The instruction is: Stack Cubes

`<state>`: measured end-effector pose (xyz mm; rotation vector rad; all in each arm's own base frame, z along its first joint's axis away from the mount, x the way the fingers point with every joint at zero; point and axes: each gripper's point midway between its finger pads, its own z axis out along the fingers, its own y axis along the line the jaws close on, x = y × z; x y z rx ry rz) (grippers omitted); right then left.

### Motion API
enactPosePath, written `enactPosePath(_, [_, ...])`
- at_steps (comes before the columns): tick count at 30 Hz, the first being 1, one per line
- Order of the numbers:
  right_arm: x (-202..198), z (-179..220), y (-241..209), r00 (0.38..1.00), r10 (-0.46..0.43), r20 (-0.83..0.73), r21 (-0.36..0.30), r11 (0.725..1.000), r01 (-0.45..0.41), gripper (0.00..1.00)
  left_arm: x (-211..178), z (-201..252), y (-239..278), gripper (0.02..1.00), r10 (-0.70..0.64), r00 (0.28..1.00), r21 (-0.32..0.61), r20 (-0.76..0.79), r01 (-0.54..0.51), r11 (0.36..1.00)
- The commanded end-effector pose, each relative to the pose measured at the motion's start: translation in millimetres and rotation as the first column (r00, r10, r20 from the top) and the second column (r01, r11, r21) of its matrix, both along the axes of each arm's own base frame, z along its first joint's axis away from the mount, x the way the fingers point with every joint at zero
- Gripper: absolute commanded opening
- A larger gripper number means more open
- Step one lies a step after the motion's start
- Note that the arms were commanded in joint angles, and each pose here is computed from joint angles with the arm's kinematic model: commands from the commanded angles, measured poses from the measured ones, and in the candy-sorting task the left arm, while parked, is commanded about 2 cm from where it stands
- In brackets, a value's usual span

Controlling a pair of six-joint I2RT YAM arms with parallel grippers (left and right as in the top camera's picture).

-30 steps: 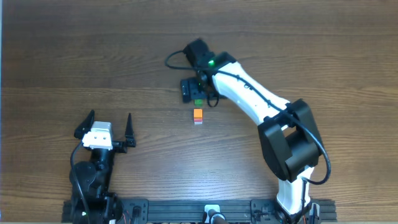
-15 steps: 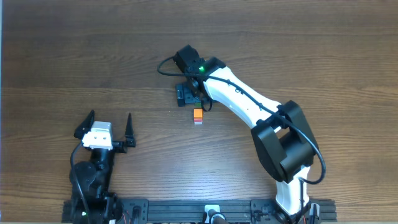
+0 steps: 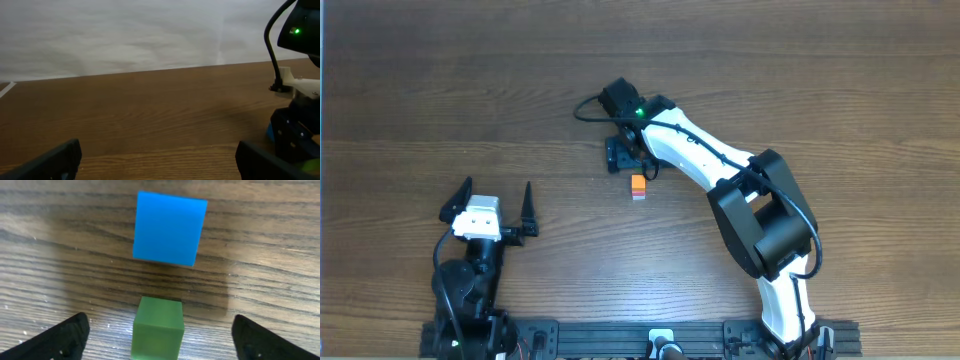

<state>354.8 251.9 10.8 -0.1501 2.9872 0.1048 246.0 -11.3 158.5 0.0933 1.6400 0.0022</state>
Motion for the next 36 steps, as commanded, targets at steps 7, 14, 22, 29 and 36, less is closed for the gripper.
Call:
enactPosePath(7, [7.7,2.5,-1.8,0.999,-0.030,0.018,-0.008,1.000,0.030,0.687,-0.3,-1.4,-0.9,1.000,-0.008,1.000,0.010,-0.001,0.008,1.000])
enactPosePath(14, [6.9,2.3,-2.4,0.999,-0.038,0.014,-0.009,0.999,0.038,0.577,-0.3,-1.4,-0.9,1.000,-0.008,1.000,0.010,-0.001,0.008,1.000])
enactPosePath(22, [6.9,2.3,-2.4,0.999,-0.038,0.014,-0.009,0.999,0.038,0.476,-0.3,-1.4,-1.0,1.000,-0.009,1.000,0.010,-0.001,0.009,1.000])
enactPosePath(29, [6.0,2.3,-1.5,0.999,-0.035,0.013,-0.009,0.999,0.035,0.395,-0.3,-1.4,-0.9,1.000,-0.008,1.000,0.010,-0.001,0.008,1.000])
enactPosePath(36, [4.8,2.1,-2.3,0.999,-0.035,0.009,-0.013,0.999,0.035,0.334,-0.3,-1.4,-0.9,0.998,-0.008,1.000,0.010,-0.001,0.008,1.000])
